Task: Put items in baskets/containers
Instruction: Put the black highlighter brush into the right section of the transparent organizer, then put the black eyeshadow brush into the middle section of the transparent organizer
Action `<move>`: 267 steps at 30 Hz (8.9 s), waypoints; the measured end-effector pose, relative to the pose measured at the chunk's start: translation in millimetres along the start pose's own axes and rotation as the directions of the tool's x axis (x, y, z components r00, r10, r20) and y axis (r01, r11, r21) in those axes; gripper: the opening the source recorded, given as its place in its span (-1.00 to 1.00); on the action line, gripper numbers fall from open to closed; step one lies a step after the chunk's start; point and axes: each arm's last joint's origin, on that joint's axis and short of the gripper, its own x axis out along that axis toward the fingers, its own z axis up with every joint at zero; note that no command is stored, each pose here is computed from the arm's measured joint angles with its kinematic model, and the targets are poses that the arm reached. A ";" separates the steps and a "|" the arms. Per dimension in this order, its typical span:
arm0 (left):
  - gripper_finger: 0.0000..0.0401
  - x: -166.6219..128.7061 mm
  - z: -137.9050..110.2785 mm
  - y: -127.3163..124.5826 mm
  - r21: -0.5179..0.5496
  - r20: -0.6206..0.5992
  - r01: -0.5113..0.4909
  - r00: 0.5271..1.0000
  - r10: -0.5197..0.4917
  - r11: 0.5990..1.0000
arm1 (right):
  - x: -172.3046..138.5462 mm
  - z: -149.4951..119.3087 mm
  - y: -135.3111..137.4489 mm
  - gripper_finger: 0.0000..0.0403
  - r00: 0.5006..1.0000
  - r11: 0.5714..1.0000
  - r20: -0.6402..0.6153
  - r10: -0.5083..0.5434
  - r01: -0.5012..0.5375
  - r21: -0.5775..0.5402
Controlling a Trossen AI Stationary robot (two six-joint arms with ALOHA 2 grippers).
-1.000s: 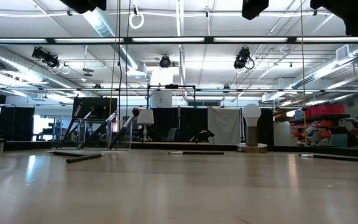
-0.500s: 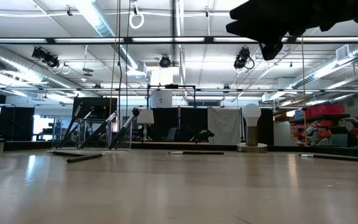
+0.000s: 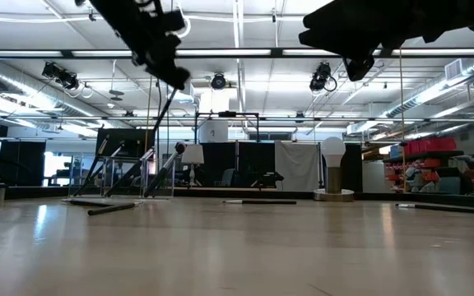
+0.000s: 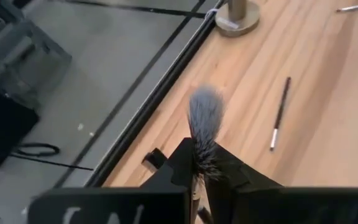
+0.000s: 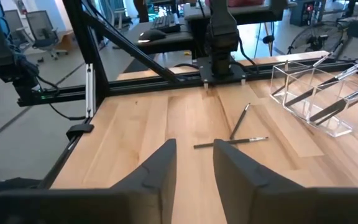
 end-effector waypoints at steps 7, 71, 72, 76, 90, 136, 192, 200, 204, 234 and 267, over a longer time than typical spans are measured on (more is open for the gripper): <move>-0.88 40.5 -21.3 32.9 -0.128 -0.013 0.028 0.999 -0.030 0.991 | -0.2 -0.1 0.7 -0.49 1.000 1.000 0.000 0.003 -0.003 -0.001; -0.67 -0.5 -23.9 -80.0 -0.026 0.274 0.510 0.831 -0.484 0.860 | -82.7 -37.8 -58.5 -0.22 0.558 0.684 -0.567 -0.606 0.730 -0.012; -0.67 -1.4 -24.2 -85.1 -0.018 0.282 0.514 0.826 -0.489 0.858 | -84.9 -40.8 -59.8 -0.20 0.546 0.670 -0.572 -0.612 0.742 -0.008; -0.67 0.7 -27.3 -104.5 0.004 0.290 0.539 0.805 -0.517 0.842 | -94.5 -62.5 -67.0 -0.14 0.494 0.607 -0.597 -0.632 0.795 0.016; -0.67 14.8 -42.5 -138.1 0.042 0.239 0.564 0.796 -0.556 0.825 | -122.1 -140.7 -107.6 -0.18 0.482 0.452 -0.481 -0.733 0.873 0.185; -0.67 43.5 -42.9 -181.3 0.244 0.464 0.650 0.574 -0.675 0.720 | -67.6 -45.4 -36.9 -0.98 0.961 0.986 0.258 -0.098 0.058 0.156; 0.00 11.7 2.9 -200.0 0.485 0.696 0.527 0.249 -0.673 0.697 | -6.9 -3.2 24.2 -0.96 0.922 0.965 0.327 0.208 -0.140 -0.222; -0.33 9.0 4.3 -199.4 0.501 0.700 0.546 0.200 -0.686 0.671 | -6.8 -3.6 23.9 -0.96 0.925 0.967 0.324 0.199 -0.131 -0.220; -0.57 8.4 4.7 -199.2 0.502 0.701 0.555 0.188 -0.688 0.663 | -6.7 -3.7 23.8 -0.96 0.926 0.967 0.324 0.195 -0.128 -0.218; -0.95 -20.9 -17.1 29.2 -0.105 0.042 -0.020 0.999 0.025 0.994 | -8.4 -23.7 4.8 -0.38 0.973 0.972 0.068 -0.222 0.227 -0.067; -0.22 35.4 -83.7 51.6 -0.331 -0.180 0.032 0.979 -0.096 0.943 | 10.2 -30.9 -68.2 -0.32 0.962 0.968 -0.160 -0.221 0.237 0.087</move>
